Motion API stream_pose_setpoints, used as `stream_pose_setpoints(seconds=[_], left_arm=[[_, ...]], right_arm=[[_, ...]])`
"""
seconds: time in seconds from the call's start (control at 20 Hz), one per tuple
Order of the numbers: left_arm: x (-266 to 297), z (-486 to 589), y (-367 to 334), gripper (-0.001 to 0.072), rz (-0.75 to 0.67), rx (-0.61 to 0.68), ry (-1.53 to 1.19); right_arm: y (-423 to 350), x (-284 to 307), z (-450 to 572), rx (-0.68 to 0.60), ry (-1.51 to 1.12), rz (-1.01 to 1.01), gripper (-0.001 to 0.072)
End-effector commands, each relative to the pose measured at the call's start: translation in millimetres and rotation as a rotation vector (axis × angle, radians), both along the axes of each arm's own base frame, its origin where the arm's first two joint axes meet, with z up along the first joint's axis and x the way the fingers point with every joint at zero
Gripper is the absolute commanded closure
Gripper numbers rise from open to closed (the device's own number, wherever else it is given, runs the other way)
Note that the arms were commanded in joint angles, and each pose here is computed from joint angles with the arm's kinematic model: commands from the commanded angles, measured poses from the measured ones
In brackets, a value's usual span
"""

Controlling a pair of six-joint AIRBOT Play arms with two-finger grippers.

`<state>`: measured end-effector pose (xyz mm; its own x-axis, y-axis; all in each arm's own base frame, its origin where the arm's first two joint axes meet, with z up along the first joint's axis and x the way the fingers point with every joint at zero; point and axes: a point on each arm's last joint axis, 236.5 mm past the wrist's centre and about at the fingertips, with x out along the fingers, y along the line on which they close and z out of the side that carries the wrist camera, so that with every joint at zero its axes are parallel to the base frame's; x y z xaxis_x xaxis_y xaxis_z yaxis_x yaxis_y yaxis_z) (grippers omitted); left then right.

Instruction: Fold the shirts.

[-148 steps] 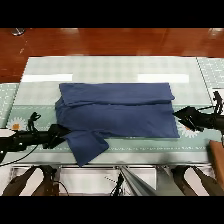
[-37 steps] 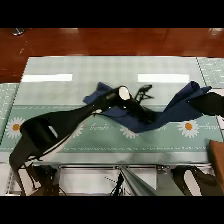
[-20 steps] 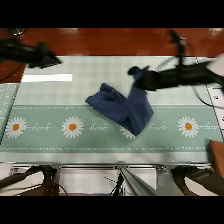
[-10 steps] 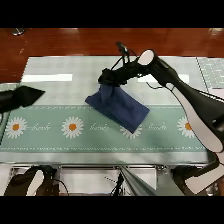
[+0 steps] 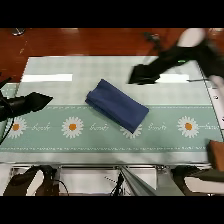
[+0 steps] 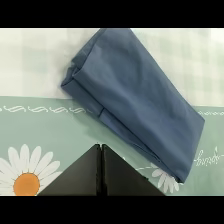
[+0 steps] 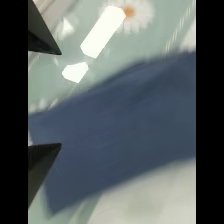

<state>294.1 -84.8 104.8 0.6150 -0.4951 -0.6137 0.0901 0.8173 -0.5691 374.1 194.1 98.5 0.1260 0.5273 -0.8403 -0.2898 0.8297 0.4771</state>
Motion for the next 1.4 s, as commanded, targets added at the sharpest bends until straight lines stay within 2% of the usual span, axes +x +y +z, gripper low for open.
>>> stream_pose_setpoints(seconds=[0.0, 0.1, 0.2, 0.25, 0.35, 0.55, 0.8, 1.0, 1.05, 1.1, 1.15, 1.2, 1.35], left_arm=[[1, -2, 0, 0.0681, 0.004, -0.001, 0.003], [0, -2, -3, 0.0681, -0.008, -0.001, 0.002], [-2, -2, -11, 0.0681, -0.036, -0.001, 0.004], [-4, -3, -17, 0.0681, -0.055, -0.001, 0.005], [-6, -3, -28, 0.0681, -0.09, -0.001, 0.0], [-8, -8, -46, 0.0681, -0.146, -0.002, 0.011], [-10, -20, -59, 0.0681, -0.19, -0.006, 0.053], [-9, -21, -60, 0.0681, -0.19, -0.01, 0.057], [-9, -21, -60, 0.0681, -0.19, -0.01, 0.057], [-9, -21, -60, 0.0681, -0.19, -0.01, 0.057], [-9, -21, -60, 0.0681, -0.19, -0.01, 0.057], [-8, -21, -60, 0.0681, -0.189, -0.01, 0.055], [-8, -21, -60, 0.0681, -0.189, -0.01, 0.055]], right_arm=[[-125, -40, 3, -0.232, -0.149, -0.367, 0.0074], [-136, -77, -40, -0.128, -0.157, -0.617, 0.0076], [-109, -106, -92, 0.102, -0.067, -0.801, 0.0078], [-89, -115, -113, 0.23, 0.0, -0.862, 0.0078], [-65, -125, -142, 0.342, 0.087, -0.907, 0.0078], [-47, -124, -171, 0.291, 0.172, -0.844, 0.0078], [-16, -95, -180, 0.342, 0.223, -0.735, 0.0078], [4, -89, -201, 0.321, 0.332, -0.641, 0.0095], [9, -86, -201, 0.329, 0.345, -0.623, 0.0157], [16, -82, -201, 0.329, 0.337, -0.591, 0.0309], [23, -78, -200, 0.323, 0.314, -0.545, 0.0521], [33, -75, -196, 0.321, 0.281, -0.482, 0.069], [51, -56, -160, 0.313, 0.195, -0.305, 0.0691]])
